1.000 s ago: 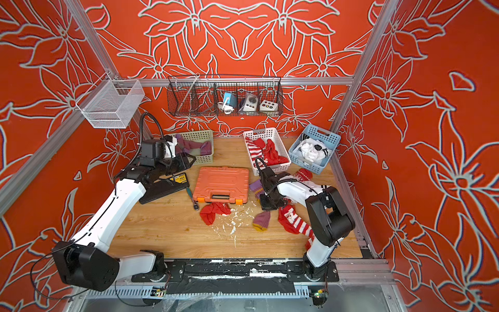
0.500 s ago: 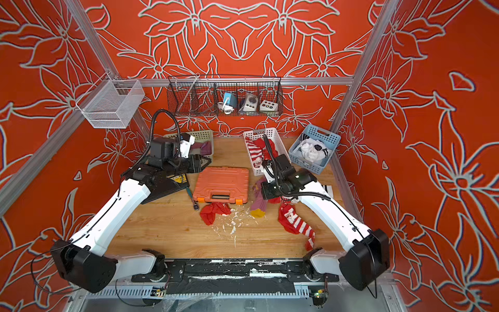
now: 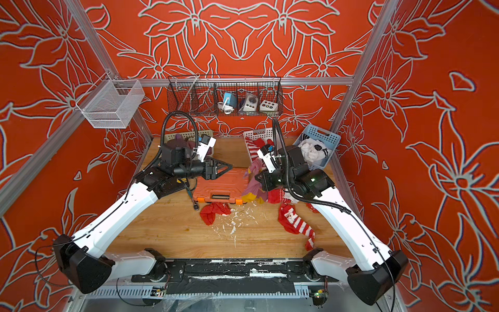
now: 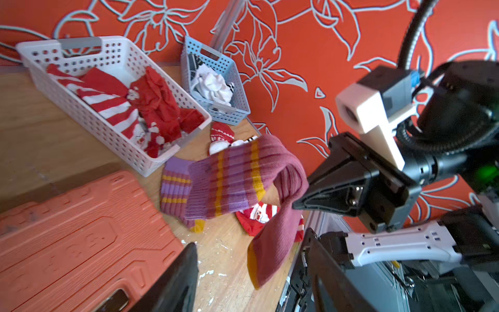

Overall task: Sort the socks into the basket by color
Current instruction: Place the sock in the bin.

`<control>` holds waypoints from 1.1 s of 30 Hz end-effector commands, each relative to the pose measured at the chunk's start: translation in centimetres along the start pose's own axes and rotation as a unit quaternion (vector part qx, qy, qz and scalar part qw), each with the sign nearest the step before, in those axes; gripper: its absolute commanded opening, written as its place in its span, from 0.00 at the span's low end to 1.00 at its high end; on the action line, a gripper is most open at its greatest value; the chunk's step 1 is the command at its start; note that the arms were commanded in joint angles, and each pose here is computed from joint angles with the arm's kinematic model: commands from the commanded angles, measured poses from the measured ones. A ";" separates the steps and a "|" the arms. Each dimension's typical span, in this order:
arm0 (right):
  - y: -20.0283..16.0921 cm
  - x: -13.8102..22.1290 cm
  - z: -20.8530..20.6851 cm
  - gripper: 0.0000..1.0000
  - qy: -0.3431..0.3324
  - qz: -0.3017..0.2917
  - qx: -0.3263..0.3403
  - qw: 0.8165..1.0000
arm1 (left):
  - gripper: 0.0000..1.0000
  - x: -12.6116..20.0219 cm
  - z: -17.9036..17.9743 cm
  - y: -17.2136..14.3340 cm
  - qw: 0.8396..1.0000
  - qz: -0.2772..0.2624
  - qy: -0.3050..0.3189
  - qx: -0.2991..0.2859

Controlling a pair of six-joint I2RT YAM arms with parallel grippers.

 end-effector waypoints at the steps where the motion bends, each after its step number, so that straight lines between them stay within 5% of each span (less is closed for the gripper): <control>1: 2.3 0.8 0.9 0.00 0.027 -0.041 0.022 0.999 | 0.67 0.2 -1.9 -0.7 0.999 -0.002 -0.043 -0.028; 11: 4.6 1.5 2.0 0.00 0.078 -0.074 0.019 0.994 | 0.70 -1.8 -3.1 -3.1 0.997 0.000 -0.020 -0.078; 23: 5.5 2.3 2.9 0.00 0.111 -0.091 0.013 0.990 | 0.72 -0.1 -2.3 -2.2 0.978 -0.100 0.075 -0.167; 33: 6.1 2.4 3.3 0.00 0.134 -0.093 0.015 0.987 | 0.73 -1.8 -3.8 -2.0 0.980 -0.084 -0.004 -0.181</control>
Point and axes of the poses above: each gripper's point midway between its finger pads, its own x axis back along the fingers, its own z axis along the line the jaws close on, y = z × x, the point moved 6 cm from there along x, back along the fingers, and after that the axes turned 15 degrees about x, right-handed, at the moved point
